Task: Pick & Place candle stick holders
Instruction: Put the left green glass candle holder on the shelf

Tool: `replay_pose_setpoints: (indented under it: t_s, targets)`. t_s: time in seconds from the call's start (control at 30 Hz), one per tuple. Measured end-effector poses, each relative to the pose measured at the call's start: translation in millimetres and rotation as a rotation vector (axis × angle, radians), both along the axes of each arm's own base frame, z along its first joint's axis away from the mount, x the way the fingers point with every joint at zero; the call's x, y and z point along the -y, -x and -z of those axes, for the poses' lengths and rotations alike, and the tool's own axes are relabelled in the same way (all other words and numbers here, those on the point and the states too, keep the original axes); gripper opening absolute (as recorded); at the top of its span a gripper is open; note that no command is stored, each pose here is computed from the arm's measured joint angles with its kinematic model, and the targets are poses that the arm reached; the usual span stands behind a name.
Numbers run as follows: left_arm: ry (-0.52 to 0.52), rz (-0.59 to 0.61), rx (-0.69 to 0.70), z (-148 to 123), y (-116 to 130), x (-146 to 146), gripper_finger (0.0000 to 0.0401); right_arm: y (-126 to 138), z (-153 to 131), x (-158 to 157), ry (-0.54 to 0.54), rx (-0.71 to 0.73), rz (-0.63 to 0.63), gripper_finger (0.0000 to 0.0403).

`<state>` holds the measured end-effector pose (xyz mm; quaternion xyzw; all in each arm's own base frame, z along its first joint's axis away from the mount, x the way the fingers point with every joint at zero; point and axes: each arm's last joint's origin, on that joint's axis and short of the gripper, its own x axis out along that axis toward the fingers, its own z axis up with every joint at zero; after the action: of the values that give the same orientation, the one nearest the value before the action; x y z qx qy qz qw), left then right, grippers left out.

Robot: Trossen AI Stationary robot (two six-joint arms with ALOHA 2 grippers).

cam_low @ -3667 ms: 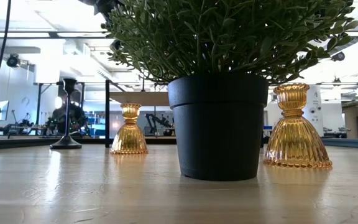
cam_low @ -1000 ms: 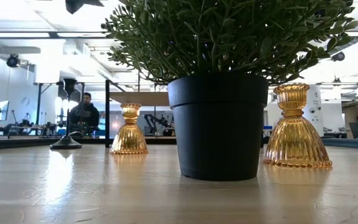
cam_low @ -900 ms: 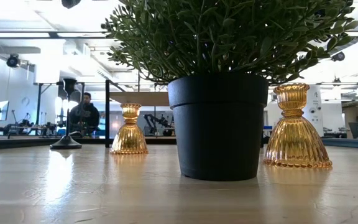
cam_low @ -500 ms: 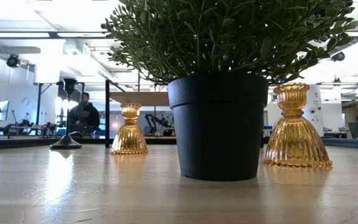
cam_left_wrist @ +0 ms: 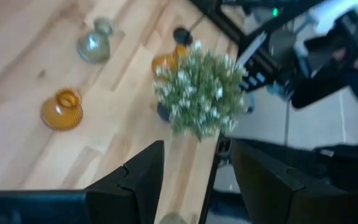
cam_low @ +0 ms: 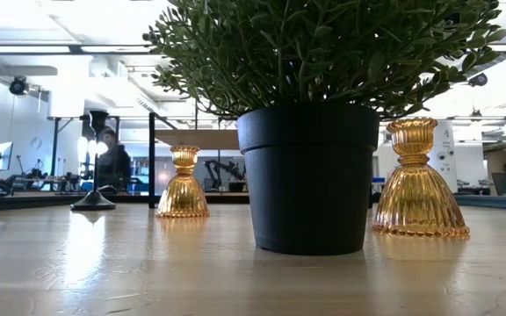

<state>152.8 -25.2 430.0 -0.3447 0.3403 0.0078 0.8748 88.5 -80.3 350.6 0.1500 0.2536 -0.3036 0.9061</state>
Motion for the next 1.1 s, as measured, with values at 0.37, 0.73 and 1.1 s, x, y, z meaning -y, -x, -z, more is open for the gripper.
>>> replay_pose_setpoints:
  t_s: [0.37,0.73,1.1]
  targets:
    - [0.014,0.197,-0.159,19,-21,38,0.0192,0,0,0,0.005,-0.004,-0.004,0.0043]
    - [-0.027,0.376,-0.385,50,-31,99,0.0192,0,0,0,0.011,-0.007,0.004,0.0043]
    - [-0.127,0.461,-0.510,102,-47,140,0.0193,0,0,0,0.005,-0.002,0.010,0.0043]
